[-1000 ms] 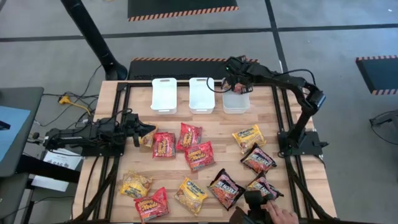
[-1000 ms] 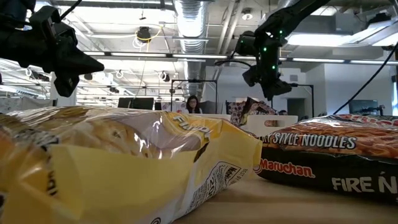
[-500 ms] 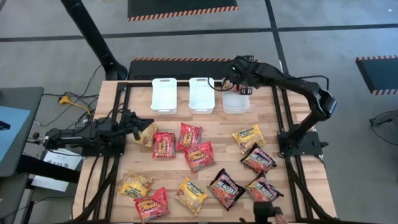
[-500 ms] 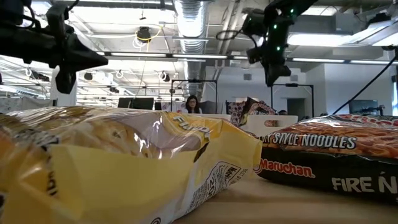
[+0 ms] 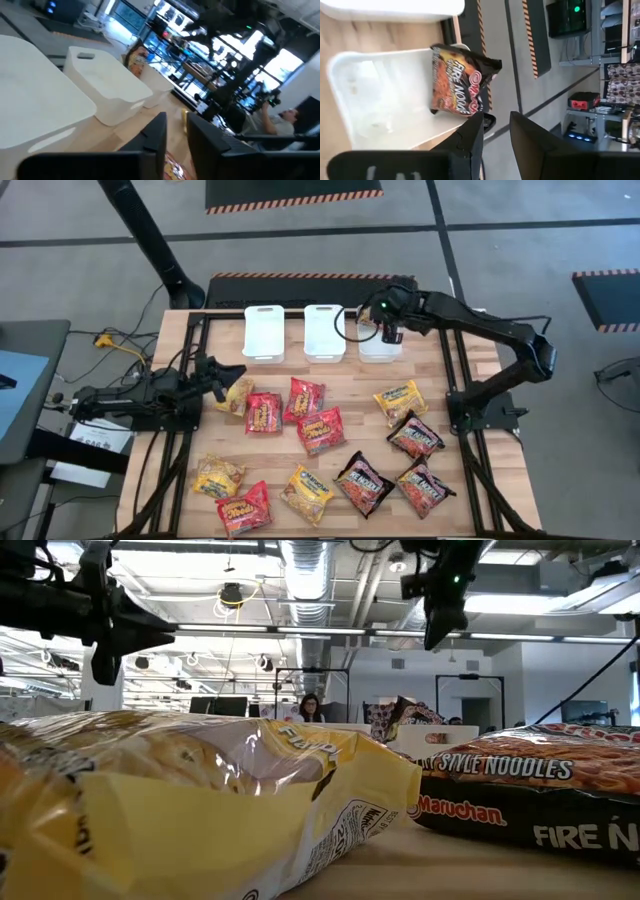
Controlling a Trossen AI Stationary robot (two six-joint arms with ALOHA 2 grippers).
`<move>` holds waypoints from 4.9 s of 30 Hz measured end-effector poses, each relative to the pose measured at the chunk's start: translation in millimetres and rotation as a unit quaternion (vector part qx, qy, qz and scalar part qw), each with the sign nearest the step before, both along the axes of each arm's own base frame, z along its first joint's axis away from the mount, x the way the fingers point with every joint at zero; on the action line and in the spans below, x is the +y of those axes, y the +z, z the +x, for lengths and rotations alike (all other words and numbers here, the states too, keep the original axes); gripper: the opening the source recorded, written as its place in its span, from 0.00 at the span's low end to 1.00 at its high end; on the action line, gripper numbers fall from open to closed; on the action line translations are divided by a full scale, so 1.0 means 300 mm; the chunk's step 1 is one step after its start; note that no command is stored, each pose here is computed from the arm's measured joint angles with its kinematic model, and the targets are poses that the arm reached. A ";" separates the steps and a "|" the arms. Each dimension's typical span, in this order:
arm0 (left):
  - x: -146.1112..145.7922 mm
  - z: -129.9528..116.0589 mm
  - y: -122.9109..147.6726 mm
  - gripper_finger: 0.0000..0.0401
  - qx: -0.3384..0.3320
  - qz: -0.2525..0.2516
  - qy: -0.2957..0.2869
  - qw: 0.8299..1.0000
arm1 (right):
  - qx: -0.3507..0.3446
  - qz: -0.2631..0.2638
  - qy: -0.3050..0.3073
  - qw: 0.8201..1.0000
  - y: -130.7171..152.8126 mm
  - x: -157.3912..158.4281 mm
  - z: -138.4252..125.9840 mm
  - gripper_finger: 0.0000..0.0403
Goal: Sort Maruchan noodles
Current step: Put the orange noodle pack into the left white bin
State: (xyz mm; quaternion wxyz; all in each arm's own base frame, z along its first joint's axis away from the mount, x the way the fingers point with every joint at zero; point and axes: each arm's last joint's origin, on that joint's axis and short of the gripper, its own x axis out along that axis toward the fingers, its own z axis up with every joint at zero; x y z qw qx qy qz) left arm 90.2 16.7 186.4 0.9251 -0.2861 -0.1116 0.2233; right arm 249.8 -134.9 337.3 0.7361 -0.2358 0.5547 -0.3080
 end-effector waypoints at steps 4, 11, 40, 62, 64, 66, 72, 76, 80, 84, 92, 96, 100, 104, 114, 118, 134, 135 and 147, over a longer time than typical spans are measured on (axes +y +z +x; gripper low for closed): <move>0.009 -0.006 0.002 0.29 -0.021 -0.031 0.053 0.998 | -0.039 0.003 0.003 0.999 0.032 0.062 -0.009 0.30; 0.006 -0.014 0.054 0.34 -0.110 -0.042 0.034 0.992 | -0.091 0.003 0.024 0.996 0.081 0.149 -0.026 0.30; -0.017 0.200 0.391 0.34 0.194 -0.092 -0.131 0.968 | -0.123 0.018 0.018 0.992 0.101 0.200 -0.048 0.30; -0.029 0.405 0.212 0.37 0.352 -0.201 -0.194 0.893 | -0.148 0.038 -0.015 0.988 0.096 0.201 -0.052 0.30; -0.029 0.414 0.196 0.37 0.366 -0.205 -0.192 0.887 | -0.151 0.039 -0.018 0.988 0.096 0.201 -0.052 0.30; -0.031 0.419 0.180 0.37 0.382 -0.209 -0.190 0.880 | -0.151 0.040 -0.018 0.988 0.095 0.201 -0.052 0.30; -0.043 0.429 0.143 0.37 0.418 -0.217 -0.187 0.862 | -0.150 0.040 -0.018 0.988 0.094 0.201 -0.050 0.30; -0.040 0.419 0.136 0.37 0.427 -0.235 -0.153 0.859 | -0.150 0.040 -0.018 0.988 0.093 0.201 -0.050 0.30; -0.037 0.408 0.128 0.37 0.439 -0.248 -0.127 0.854 | -0.151 0.041 -0.018 0.988 0.093 0.201 -0.049 0.30; -0.041 0.389 0.116 0.37 0.451 -0.299 -0.098 0.835 | -0.165 0.047 -0.032 0.985 0.093 0.201 -0.049 0.30; -0.073 0.356 0.098 0.37 0.473 -0.386 -0.066 0.789 | -0.174 0.050 -0.040 0.983 0.093 0.201 -0.049 0.30; -0.095 0.341 0.092 0.37 0.488 -0.407 -0.056 0.770 | -0.174 0.050 -0.040 0.983 0.093 0.201 -0.049 0.30; -0.106 0.339 0.092 0.37 0.483 -0.422 -0.046 0.766 | -0.174 0.050 -0.040 0.983 0.093 0.201 -0.049 0.30; -0.110 0.340 0.090 0.37 0.478 -0.434 -0.036 0.763 | -0.174 0.050 -0.040 0.983 0.093 0.201 -0.050 0.30; -0.111 0.378 0.040 0.37 0.497 -0.435 -0.011 0.751 | -0.176 0.050 -0.040 0.982 0.094 0.201 -0.049 0.30; -0.114 0.409 0.020 0.37 0.488 -0.441 -0.016 0.753 | -0.176 0.050 -0.040 0.982 0.094 0.201 -0.049 0.30; -0.120 0.483 -0.094 0.37 0.520 -0.447 0.010 0.728 | -0.177 0.050 -0.040 0.982 0.095 0.201 -0.048 0.30; -0.121 0.488 -0.099 0.37 0.520 -0.445 0.007 0.729 | -0.177 0.050 -0.040 0.982 0.095 0.201 -0.048 0.30; -0.121 0.507 -0.107 0.15 0.514 -0.425 -0.014 0.745 | -0.180 0.049 -0.039 0.982 0.096 0.200 -0.047 0.30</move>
